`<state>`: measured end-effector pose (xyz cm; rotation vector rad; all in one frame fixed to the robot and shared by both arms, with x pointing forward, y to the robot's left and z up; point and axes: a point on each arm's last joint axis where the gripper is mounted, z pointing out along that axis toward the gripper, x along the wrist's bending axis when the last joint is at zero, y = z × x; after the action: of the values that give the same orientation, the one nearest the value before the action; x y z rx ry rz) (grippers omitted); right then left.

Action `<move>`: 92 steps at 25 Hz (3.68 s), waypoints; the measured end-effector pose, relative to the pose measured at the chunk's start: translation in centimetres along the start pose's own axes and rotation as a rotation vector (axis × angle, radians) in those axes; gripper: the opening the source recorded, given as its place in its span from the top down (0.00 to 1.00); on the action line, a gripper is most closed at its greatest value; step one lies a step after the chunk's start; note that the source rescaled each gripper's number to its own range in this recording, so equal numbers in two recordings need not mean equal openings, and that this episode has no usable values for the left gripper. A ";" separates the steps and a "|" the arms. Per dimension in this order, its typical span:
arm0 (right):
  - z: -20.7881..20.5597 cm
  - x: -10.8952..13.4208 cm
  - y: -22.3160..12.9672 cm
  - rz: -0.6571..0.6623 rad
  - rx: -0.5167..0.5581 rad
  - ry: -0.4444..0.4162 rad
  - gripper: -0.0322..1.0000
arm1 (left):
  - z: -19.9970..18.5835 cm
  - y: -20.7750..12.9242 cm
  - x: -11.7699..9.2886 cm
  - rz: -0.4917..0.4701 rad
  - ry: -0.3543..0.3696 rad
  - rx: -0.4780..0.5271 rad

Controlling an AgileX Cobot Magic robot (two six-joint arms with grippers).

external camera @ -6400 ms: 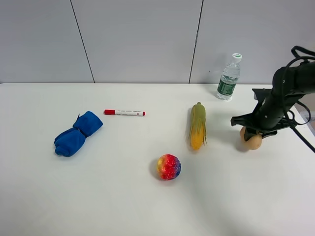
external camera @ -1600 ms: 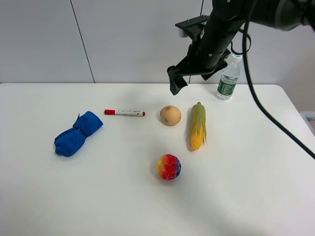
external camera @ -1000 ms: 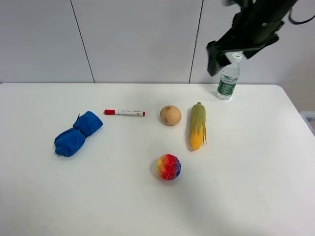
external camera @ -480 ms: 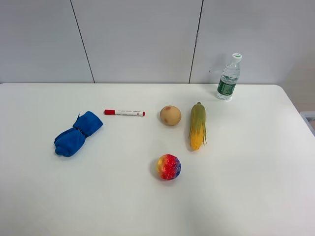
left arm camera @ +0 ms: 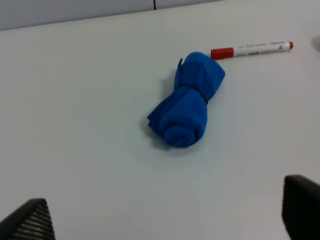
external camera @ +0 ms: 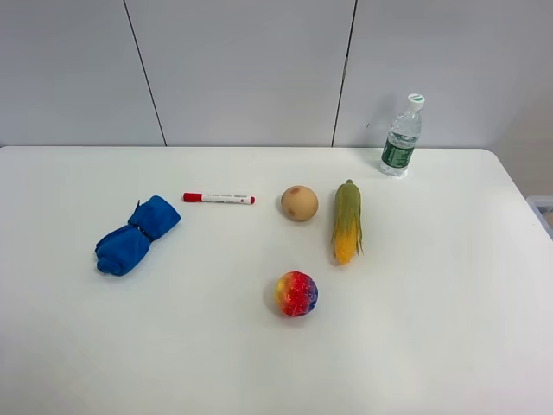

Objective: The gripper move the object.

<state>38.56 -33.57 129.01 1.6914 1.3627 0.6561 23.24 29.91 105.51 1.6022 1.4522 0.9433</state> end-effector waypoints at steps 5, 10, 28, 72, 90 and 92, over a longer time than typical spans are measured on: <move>-3.8 -0.5 -5.1 -0.051 -0.024 -0.001 0.00 | 0.0 0.0 0.0 0.000 0.000 0.000; -5.2 -0.5 -11.0 -0.061 -0.002 0.000 0.00 | 0.0 0.0 0.0 0.000 0.000 0.000; -4.3 1.0 -22.8 0.041 -0.204 0.111 0.00 | 0.0 0.0 0.0 0.000 0.000 0.000; -1.3 2.1 -28.5 0.012 -0.062 0.207 0.00 | 0.0 0.0 0.0 0.000 0.000 0.000; -1.3 2.1 -28.5 0.012 -0.062 0.207 0.00 | 0.0 0.0 0.0 0.000 0.000 0.000; -1.3 2.1 -28.5 0.012 -0.062 0.207 0.00 | 0.0 0.0 0.0 0.000 0.000 0.000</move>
<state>23.40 -29.76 105.10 1.6186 1.4593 0.8917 23.24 29.90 105.51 1.6021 1.4522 0.9431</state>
